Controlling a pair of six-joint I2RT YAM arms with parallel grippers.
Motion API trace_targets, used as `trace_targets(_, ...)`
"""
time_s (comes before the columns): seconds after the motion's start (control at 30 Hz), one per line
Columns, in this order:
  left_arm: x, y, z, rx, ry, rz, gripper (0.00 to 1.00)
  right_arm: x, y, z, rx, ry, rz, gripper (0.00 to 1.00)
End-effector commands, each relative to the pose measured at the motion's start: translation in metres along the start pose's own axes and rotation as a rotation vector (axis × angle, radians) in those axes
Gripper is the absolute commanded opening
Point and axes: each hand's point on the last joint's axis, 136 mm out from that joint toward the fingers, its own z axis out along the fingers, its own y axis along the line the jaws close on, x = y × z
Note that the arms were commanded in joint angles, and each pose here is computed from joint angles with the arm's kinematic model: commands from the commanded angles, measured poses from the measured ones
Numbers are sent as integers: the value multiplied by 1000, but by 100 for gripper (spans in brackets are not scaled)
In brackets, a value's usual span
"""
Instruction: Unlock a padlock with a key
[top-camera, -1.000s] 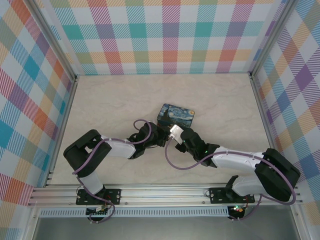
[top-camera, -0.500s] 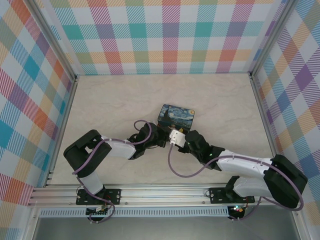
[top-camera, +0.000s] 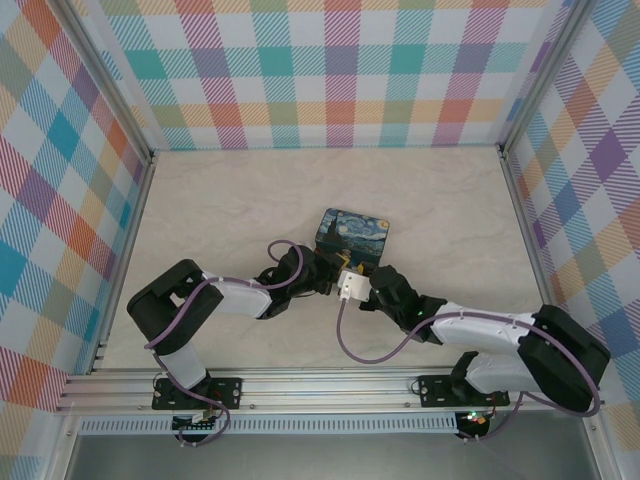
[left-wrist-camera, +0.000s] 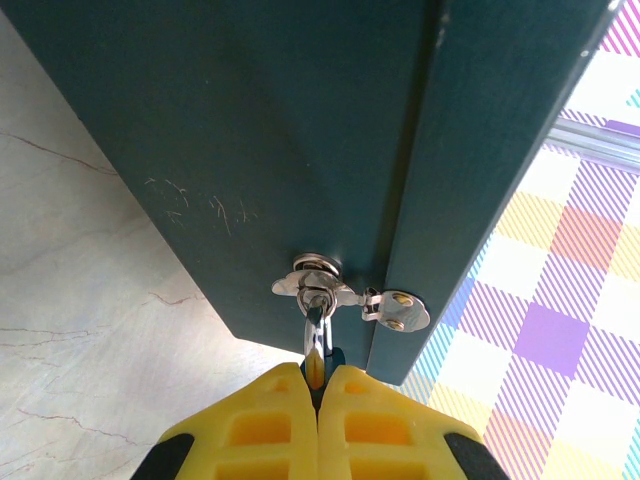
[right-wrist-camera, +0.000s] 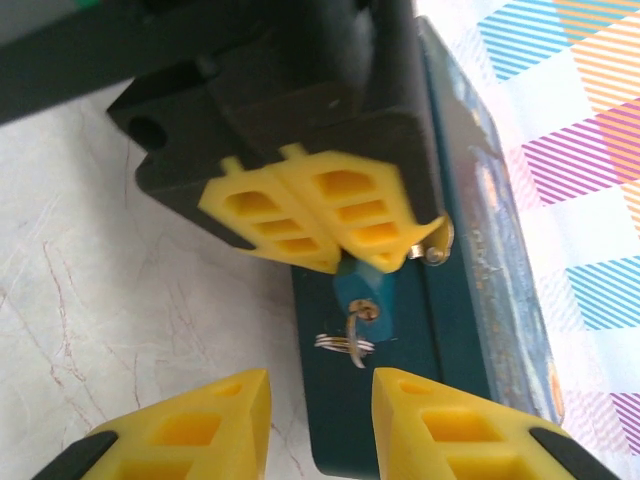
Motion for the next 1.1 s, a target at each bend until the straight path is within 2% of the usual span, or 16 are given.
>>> trace_targets(0.0, 7, -27, -5, 95, 29, -9, 0, -23, -14, 4, 44, -68, 2, 31)
trace_targets(0.53, 8, -25, -3, 87, 33, -9, 0, -26, -23, 6, 96, -62, -28, 33)
trace_targets(0.67, 9, -26, -3, 89, 34, -8, 0, -24, -21, 9, 83, -52, -25, 23)
trace_targets(1.07, 9, -27, -3, 93, 35, -10, 0, -16, -23, 16, 107, -1, 34, 7)
